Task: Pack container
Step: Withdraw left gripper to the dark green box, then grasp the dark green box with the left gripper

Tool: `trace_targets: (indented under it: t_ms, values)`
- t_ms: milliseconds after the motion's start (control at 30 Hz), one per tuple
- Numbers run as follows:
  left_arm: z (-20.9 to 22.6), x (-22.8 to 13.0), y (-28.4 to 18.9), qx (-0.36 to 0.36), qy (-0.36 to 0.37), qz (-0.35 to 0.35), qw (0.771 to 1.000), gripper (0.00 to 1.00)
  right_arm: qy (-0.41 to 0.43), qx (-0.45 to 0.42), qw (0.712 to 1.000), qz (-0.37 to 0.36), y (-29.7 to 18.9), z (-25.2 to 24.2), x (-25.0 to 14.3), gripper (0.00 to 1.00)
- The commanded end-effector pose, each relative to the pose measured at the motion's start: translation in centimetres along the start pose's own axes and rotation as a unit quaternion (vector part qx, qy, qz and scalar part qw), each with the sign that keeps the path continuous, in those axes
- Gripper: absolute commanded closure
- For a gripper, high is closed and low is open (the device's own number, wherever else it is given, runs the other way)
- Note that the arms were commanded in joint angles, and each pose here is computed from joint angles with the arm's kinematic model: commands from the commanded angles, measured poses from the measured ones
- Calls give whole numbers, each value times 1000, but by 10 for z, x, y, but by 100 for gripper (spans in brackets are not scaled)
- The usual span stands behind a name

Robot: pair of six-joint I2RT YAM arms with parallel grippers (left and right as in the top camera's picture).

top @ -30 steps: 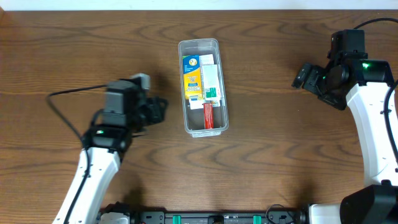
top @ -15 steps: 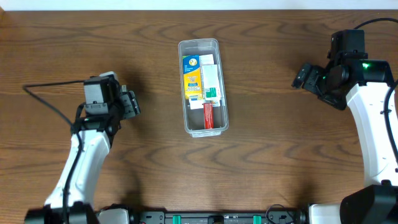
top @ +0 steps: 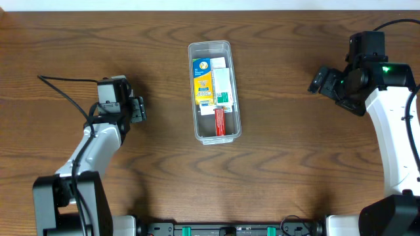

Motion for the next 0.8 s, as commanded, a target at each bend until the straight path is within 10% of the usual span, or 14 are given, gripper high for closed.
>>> trace_targets:
  t_ms: [0, 300, 767]
  values:
    - [4, 12, 2, 10, 9, -14, 1000, 22, 7, 3, 1000, -4, -3, -1, 2, 1]
    - [6, 21, 1, 14, 9, -35, 999, 49, 7, 3, 1000, -4, -3, -1, 2, 1]
    - [1, 19, 3, -1, 17, -32, 999, 50, 7, 3, 1000, -4, -3, -1, 2, 1]
Point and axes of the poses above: each gripper's point midway between its finger pads, its own y axis out along the fingers, its own z axis along the line the jaws close on, x = y × z, the point moved 3 cm from there along -y, back along the fingers, and after that the axes turned 12 degrees about y, right-handed, at the moved point
